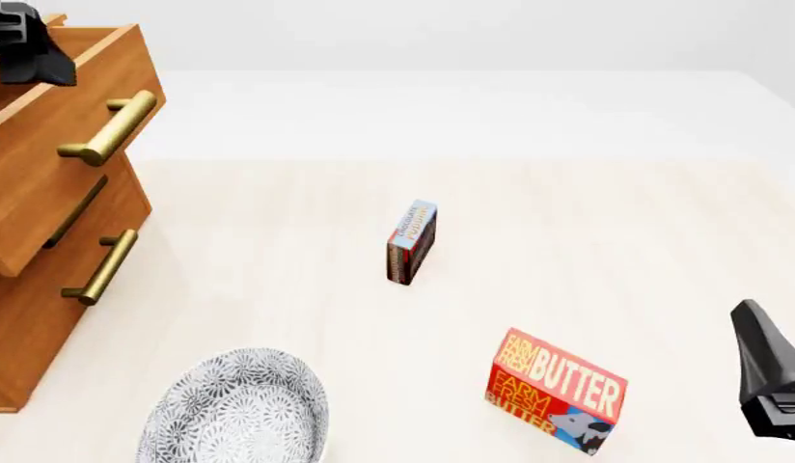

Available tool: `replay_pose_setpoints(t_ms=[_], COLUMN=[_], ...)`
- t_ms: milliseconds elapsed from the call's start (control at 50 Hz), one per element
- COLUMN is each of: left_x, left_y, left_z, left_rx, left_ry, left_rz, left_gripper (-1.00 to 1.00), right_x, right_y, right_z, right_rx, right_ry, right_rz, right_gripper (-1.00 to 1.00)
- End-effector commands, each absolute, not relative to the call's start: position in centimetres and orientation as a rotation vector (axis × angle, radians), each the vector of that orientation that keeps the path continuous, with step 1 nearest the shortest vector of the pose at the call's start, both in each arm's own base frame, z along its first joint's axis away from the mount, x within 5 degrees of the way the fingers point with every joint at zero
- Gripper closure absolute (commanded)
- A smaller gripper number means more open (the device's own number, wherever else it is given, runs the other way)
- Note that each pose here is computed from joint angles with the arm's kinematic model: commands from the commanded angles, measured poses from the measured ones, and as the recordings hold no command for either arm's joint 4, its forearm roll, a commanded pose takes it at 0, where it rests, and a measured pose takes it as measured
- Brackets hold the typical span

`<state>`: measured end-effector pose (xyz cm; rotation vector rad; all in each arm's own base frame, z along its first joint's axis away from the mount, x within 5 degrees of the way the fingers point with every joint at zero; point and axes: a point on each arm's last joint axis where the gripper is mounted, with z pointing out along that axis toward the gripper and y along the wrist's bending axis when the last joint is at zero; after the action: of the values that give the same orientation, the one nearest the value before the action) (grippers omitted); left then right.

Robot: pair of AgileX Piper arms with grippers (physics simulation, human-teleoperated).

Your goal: Put the chocolate pudding in the top drawer of the cabinet and close it.

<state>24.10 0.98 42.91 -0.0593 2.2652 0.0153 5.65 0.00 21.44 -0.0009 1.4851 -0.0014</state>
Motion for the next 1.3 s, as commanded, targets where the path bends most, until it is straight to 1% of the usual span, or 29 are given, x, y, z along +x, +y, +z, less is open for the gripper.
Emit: replay_pose_setpoints(t_ms=[20, 320, 1300], left_x=[24.4, 24.9, 25.6], left_y=[1.0, 0.5, 0.2], left_z=[42.4, 41.1, 39.2], left_rx=[-0.063, -0.08, -0.096], left_ry=[2.274, 2.292, 2.312], left_rz=[0.015, -0.015, -0.032], left_gripper=[-1.0, -1.0, -1.0], right_x=[5.7, 5.7, 5.7], right_y=[0.0, 0.0, 0.0], right_z=[21.4, 21.4, 21.4], right_rx=[-0.001, -0.001, -0.001], right_ry=[1.485, 1.485, 1.485], right_rz=[-0.001, -0.001, -0.001], right_gripper=[-1.0, -1.0, -1.0])
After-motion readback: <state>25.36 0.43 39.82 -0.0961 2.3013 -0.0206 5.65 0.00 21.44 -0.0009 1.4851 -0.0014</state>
